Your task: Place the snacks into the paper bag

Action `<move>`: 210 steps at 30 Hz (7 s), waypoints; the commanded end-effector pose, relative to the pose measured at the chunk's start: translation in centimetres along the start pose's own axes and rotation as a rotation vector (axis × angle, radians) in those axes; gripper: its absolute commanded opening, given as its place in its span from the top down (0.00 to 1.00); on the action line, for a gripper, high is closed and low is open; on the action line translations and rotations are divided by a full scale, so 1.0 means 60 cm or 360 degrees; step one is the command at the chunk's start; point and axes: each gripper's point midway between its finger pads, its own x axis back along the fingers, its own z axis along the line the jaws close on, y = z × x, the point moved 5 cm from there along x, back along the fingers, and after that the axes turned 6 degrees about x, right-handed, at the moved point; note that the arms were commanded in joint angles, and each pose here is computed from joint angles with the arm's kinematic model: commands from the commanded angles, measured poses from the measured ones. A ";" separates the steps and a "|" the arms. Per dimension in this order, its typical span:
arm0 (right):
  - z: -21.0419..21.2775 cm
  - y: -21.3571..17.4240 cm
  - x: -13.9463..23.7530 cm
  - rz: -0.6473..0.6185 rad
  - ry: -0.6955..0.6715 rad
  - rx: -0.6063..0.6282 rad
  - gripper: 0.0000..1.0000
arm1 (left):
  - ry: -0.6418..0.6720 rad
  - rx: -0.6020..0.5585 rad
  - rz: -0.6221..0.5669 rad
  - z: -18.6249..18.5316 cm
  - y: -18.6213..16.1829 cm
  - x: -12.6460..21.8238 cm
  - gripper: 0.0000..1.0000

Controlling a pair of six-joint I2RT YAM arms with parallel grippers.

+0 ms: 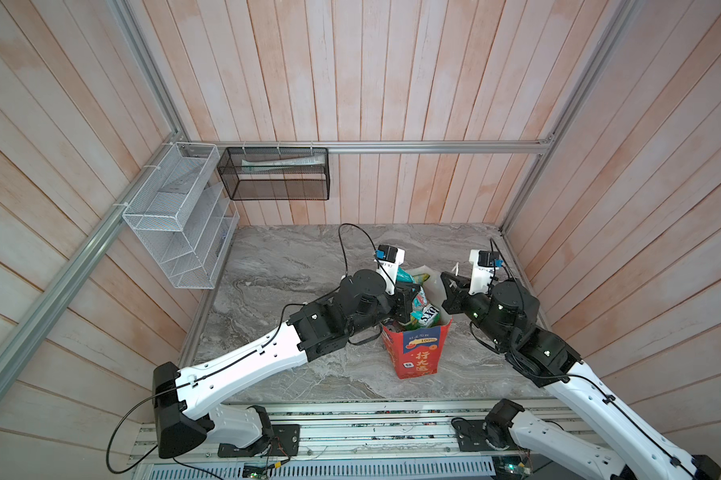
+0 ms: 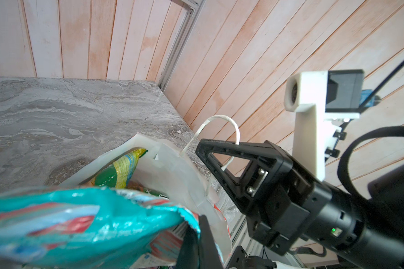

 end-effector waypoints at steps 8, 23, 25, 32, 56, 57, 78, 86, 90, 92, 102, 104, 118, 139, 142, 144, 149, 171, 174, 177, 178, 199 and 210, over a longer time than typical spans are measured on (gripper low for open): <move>0.006 0.009 0.003 -0.0057 0.0035 -0.0009 1.00 | 0.0075 -0.0060 -0.0037 0.002 0.012 -0.012 1.00; 0.008 0.009 0.004 -0.0058 0.0044 -0.0003 1.00 | 0.0157 -0.0121 0.0036 0.012 0.000 -0.040 1.00; 0.008 0.008 0.004 -0.0055 0.0044 -0.0003 1.00 | 0.0141 -0.0114 0.0050 0.010 -0.003 -0.041 1.00; 0.008 0.013 0.009 -0.0071 0.0045 -0.0007 1.00 | -0.0045 -0.0074 0.0162 -0.028 -0.017 -0.032 1.00; 0.008 0.014 0.010 -0.0072 0.0048 -0.0004 1.00 | 0.0290 -0.0205 -0.0073 -0.031 -0.006 0.013 1.00; 0.009 0.013 0.009 -0.0069 0.0046 -0.0003 1.00 | 0.0308 -0.0218 -0.0073 -0.029 -0.007 0.008 1.00; 0.010 0.010 0.005 -0.0054 0.0049 0.0000 1.00 | 0.0564 -0.0324 0.0118 0.033 -0.054 -0.106 1.00; 0.009 0.012 0.009 -0.0063 0.0051 -0.0002 1.00 | 0.0623 -0.0349 0.0260 0.058 -0.083 -0.147 1.00; 0.009 0.013 0.009 -0.0065 0.0053 -0.0003 1.00 | 0.0611 -0.0375 0.0333 0.055 -0.089 -0.157 0.91; 0.009 0.013 0.010 -0.0065 0.0052 -0.0003 1.00 | 0.0561 -0.0377 0.0367 0.047 -0.090 -0.156 0.84; 0.006 0.017 0.014 -0.0087 0.0036 -0.0007 1.00 | 0.0328 -0.0346 0.0232 0.001 -0.039 -0.084 0.66; 0.006 0.017 0.016 -0.0092 0.0035 -0.0009 1.00 | 0.0285 -0.0342 0.0198 -0.009 -0.026 -0.066 0.65; 0.004 0.024 0.025 -0.0117 0.0032 -0.0012 1.00 | 0.0469 -0.0421 0.0225 0.026 -0.014 -0.066 0.68; 0.003 0.022 0.022 -0.0112 0.0018 -0.0011 1.00 | 0.0525 -0.0546 0.0737 0.116 -0.133 -0.147 0.75; 0.002 0.022 0.021 -0.0113 0.0014 -0.0010 1.00 | 0.0339 -0.0499 0.0685 0.079 -0.113 -0.138 0.71; 0.002 0.022 0.021 -0.0114 0.0011 -0.0011 1.00 | 0.0264 -0.0450 0.0603 0.055 -0.089 -0.128 0.69; 0.001 0.022 0.022 -0.0117 0.0009 -0.0011 1.00 | 0.0195 -0.0373 0.0318 0.009 -0.009 -0.077 0.59; 0.002 0.019 0.017 -0.0104 0.0008 -0.0008 1.00 | 0.0533 -0.0228 -0.0317 0.095 0.056 0.161 0.00; 0.003 0.018 0.015 -0.0097 0.0009 -0.0006 1.00 | 0.0555 -0.0166 -0.0309 0.128 0.051 0.163 0.00; 0.002 0.018 0.016 -0.0099 0.0009 -0.0007 1.00 | 0.0555 -0.0143 -0.0255 0.146 0.039 0.151 0.00; 0.002 0.018 0.016 -0.0100 0.0009 -0.0007 1.00 | 0.0538 -0.0151 -0.0222 0.148 0.033 0.143 0.00; 0.005 0.017 0.015 -0.0093 0.0031 -0.0009 1.00 | 0.0632 -0.0101 -0.0151 0.181 0.002 0.108 0.48; 0.006 0.015 0.013 -0.0084 0.0034 -0.0009 1.00 | 0.0513 -0.0101 -0.0192 0.160 0.011 0.137 0.88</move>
